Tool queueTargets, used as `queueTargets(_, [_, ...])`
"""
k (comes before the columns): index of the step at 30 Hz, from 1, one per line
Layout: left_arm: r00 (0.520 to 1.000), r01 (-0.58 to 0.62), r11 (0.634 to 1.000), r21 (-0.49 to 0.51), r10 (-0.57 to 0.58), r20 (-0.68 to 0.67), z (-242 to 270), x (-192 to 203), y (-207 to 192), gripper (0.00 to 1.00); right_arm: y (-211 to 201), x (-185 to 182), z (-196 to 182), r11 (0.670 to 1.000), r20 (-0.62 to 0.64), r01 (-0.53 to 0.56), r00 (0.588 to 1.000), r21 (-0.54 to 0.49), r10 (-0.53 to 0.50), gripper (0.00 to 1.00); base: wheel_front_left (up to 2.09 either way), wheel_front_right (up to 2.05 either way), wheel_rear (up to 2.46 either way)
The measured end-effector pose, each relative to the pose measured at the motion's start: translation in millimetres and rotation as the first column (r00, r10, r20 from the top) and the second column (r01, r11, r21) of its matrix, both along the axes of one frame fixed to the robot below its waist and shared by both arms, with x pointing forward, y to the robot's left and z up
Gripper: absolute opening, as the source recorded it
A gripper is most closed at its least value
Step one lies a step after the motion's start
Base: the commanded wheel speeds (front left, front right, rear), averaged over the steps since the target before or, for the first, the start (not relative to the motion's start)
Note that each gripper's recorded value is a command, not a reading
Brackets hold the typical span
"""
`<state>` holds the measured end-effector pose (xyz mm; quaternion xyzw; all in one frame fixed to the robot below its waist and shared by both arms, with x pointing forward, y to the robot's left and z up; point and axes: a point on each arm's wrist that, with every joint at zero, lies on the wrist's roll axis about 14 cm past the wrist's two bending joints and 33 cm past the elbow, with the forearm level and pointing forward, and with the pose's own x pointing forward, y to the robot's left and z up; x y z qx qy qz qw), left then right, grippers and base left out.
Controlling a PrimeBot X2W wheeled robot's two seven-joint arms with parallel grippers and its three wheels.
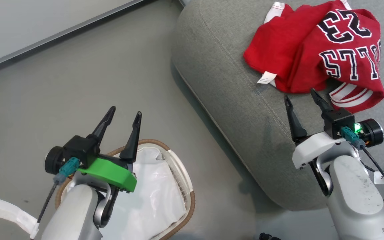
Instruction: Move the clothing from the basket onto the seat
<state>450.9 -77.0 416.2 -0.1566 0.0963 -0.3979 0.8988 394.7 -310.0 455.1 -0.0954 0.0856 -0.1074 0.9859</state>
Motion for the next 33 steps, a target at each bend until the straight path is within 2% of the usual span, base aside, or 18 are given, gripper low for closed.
queueTargets(6, [0.980, -0.192, 0.980, 0.053, 0.189, 0.061, 8.7, 17.8, 53.1, 1.00, 57.1, 37.4, 23.8, 0.986, 0.115, -0.161, 0.981, 0.047, 0.155, 1.00, 0.00, 0.00, 0.00])
queueTargets(10, [0.949, -0.310, 0.947, 0.080, 0.305, 0.075, 11.1, 20.8, 90.6, 1.00, 89.5, 55.5, 33.1, 0.966, 0.166, -0.245, 0.959, 0.078, 0.229, 1.00, 0.00, 0.00, 0.00])
queueTargets(15, [0.894, -0.448, 0.887, 0.113, 0.442, 0.072, 10.3, 16.1, 141.8, 1.00, 121.2, 68.0, 34.9, 0.941, 0.198, -0.316, 0.937, 0.125, 0.288, 1.00, 0.00, 0.00, 0.00])
queueTargets(23, [0.799, -0.599, 0.783, 0.169, 0.597, 0.068, 7.0, -8.1, 209.0, 1.00, 159.7, 67.5, 25.6, 0.902, 0.197, -0.389, 0.914, 0.188, 0.354, 1.00, 0.00, 0.00, 0.00])
queueTargets(33, [0.735, -0.673, 0.717, 0.181, 0.677, 0.052, 10.4, -50.1, 243.7, 1.00, 171.8, 40.6, 27.0, 0.887, 0.199, -0.405, 0.909, 0.221, 0.366, 1.00, 0.00, 0.00, 0.00])
